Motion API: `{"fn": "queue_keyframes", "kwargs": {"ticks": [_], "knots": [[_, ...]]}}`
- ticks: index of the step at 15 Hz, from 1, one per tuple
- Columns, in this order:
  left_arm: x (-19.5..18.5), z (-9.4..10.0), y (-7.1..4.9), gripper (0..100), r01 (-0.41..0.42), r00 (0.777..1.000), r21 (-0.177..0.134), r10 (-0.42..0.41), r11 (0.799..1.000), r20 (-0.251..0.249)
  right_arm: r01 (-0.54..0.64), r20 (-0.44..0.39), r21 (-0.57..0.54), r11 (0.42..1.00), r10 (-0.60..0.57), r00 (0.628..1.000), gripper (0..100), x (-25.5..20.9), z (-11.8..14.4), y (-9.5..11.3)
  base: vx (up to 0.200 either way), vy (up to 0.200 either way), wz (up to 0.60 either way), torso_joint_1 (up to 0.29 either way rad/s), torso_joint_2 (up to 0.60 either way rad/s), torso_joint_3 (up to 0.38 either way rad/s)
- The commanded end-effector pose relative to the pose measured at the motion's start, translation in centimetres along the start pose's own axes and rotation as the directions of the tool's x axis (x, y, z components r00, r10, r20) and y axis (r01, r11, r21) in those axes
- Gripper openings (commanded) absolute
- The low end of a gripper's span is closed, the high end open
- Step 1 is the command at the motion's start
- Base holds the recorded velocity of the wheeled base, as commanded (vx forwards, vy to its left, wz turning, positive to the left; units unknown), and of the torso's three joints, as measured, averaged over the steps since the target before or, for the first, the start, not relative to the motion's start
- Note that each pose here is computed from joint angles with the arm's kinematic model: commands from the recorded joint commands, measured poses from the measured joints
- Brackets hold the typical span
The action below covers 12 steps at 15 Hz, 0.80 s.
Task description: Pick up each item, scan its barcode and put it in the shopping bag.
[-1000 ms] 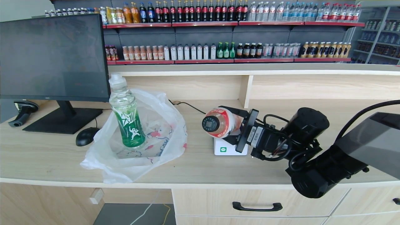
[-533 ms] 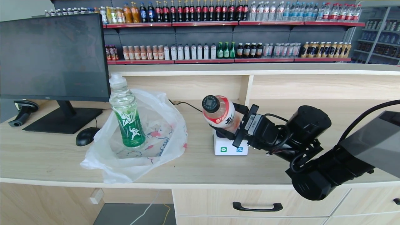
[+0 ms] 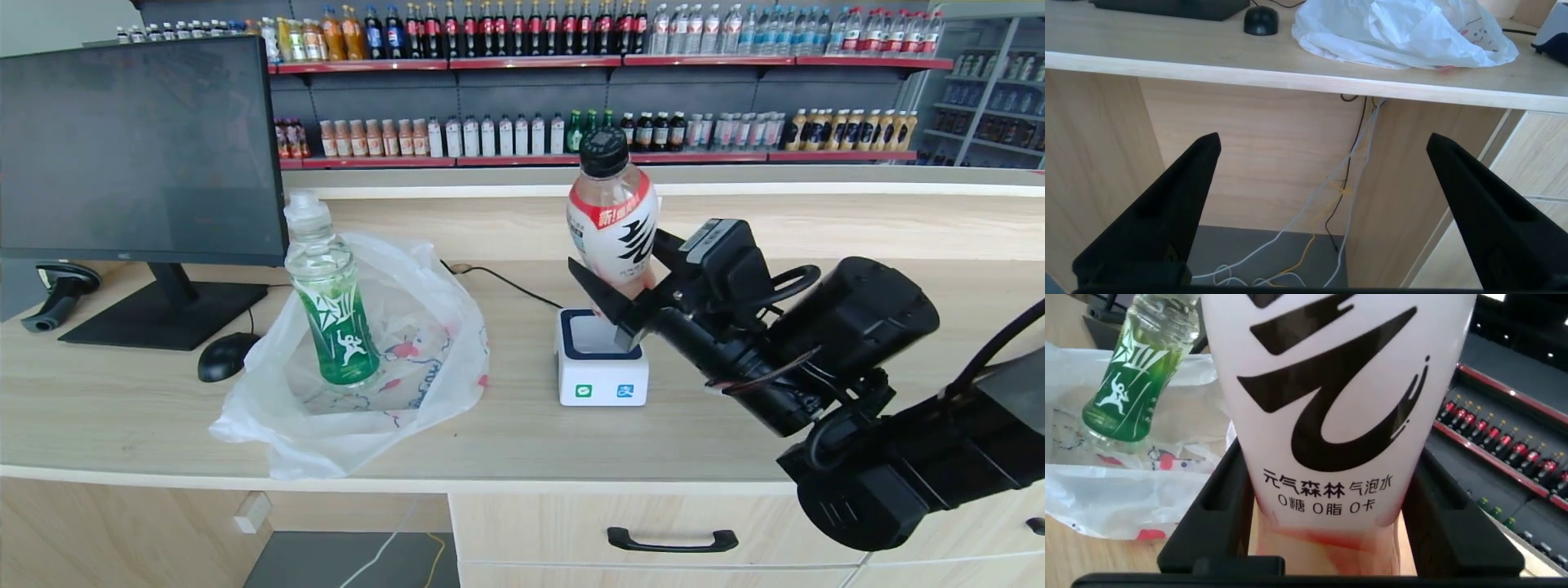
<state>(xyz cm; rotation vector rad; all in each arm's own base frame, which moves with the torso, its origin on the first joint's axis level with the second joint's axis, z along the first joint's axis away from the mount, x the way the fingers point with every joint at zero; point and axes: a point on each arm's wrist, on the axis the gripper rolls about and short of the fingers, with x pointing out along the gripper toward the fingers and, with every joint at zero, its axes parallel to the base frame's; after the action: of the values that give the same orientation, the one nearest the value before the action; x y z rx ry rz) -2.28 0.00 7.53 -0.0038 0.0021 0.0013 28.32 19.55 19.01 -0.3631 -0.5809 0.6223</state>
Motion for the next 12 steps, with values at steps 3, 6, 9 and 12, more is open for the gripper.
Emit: {"fn": "queue_keyframes", "kwargs": {"ticks": [3,6,9,12], "knots": [[0.0,0.0,0.0,100,0.000,1.000,-0.001,0.000,1.000,0.001,0.172,-0.003,0.131,0.976,-0.173,0.985,0,-0.6,3.3,-0.9,0.000,0.000,0.00,0.000,0.00,0.000],[0.0,0.0,0.0,100,0.000,1.000,-0.001,0.000,1.000,0.001,0.260,-0.038,0.315,0.913,-0.262,0.964,0,-0.9,3.7,-1.4,0.000,0.000,0.00,0.000,0.00,0.000],[0.0,0.0,0.0,100,0.000,1.000,-0.001,0.000,1.000,0.001,0.328,-0.089,0.357,0.875,-0.318,0.944,0,-1.8,2.5,-3.1,0.000,0.000,0.00,0.000,0.00,0.000],[0.0,0.0,0.0,100,0.000,1.000,-0.001,0.000,1.000,0.001,0.421,-0.202,0.381,0.823,-0.370,0.907,0,-4.1,-0.5,-5.4,0.000,0.000,0.00,0.000,0.00,0.000]]}}
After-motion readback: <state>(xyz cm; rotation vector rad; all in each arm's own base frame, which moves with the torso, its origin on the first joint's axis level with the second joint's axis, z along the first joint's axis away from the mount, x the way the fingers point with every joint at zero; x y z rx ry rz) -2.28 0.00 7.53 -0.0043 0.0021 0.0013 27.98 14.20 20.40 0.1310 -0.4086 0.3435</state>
